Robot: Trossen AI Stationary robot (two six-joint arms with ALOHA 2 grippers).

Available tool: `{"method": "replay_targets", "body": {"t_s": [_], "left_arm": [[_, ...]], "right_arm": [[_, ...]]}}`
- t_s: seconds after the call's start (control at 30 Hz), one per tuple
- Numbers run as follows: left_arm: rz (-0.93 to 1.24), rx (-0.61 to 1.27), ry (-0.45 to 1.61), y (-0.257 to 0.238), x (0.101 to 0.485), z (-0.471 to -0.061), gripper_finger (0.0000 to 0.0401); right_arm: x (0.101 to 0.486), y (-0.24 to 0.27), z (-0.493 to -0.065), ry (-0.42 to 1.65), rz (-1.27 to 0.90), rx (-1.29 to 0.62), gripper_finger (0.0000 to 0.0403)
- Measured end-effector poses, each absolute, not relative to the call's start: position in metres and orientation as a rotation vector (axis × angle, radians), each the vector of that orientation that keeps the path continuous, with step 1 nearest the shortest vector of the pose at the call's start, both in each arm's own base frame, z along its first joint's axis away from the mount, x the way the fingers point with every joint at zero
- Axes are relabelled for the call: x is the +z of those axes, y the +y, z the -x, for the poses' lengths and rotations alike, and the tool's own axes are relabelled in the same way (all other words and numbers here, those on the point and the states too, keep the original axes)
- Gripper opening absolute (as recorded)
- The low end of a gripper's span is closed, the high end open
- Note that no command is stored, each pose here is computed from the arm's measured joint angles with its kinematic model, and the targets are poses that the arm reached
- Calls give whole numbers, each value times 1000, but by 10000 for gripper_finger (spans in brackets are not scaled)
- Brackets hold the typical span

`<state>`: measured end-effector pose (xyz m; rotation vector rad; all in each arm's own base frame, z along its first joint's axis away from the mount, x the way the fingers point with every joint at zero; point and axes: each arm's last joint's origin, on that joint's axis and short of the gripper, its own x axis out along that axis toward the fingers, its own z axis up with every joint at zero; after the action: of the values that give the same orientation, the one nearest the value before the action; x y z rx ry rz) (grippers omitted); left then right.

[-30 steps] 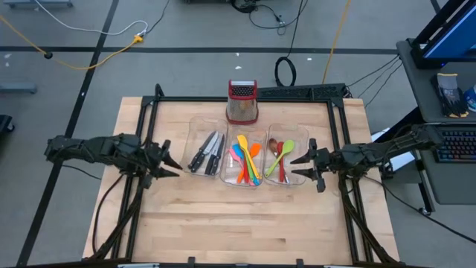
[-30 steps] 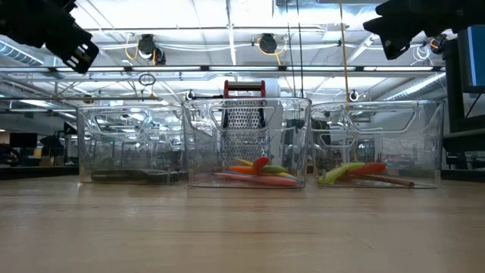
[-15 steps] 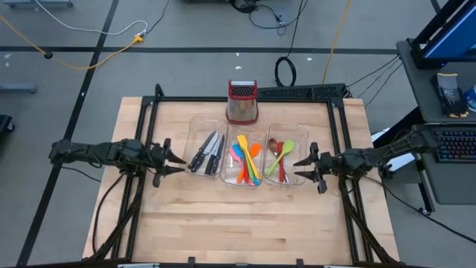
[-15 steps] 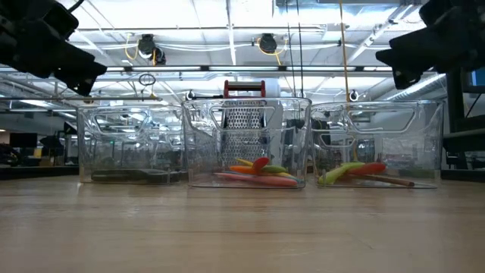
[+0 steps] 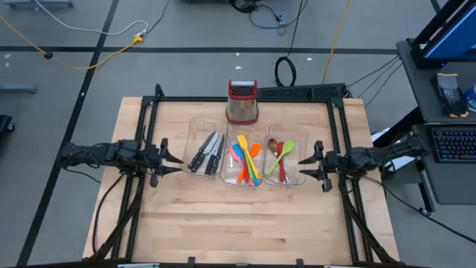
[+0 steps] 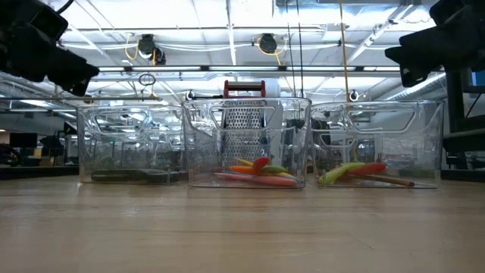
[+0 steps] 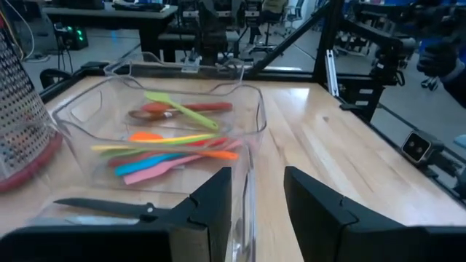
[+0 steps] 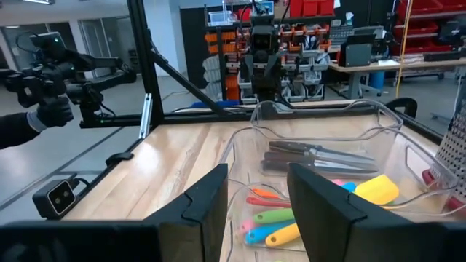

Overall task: Pick & Place Kitchen Items
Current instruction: Return to Home Position

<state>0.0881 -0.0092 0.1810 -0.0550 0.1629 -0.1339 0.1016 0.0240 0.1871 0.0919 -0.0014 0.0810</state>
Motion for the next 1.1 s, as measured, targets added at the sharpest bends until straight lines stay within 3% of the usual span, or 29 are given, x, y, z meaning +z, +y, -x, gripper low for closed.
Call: {"method": "replay_targets", "body": {"t_s": [0.33, 0.6, 1.1], "left_arm": [[16, -135, 163, -9, 171, -89, 129], [16, -135, 145, -9, 173, -90, 129], [33, -124, 150, -9, 171, -90, 129]], "right_arm": [[181, 23, -98, 53, -92, 77, 134], [181, 21, -97, 43, 26, 29, 134], [172, 21, -97, 89, 3, 25, 134]]}}
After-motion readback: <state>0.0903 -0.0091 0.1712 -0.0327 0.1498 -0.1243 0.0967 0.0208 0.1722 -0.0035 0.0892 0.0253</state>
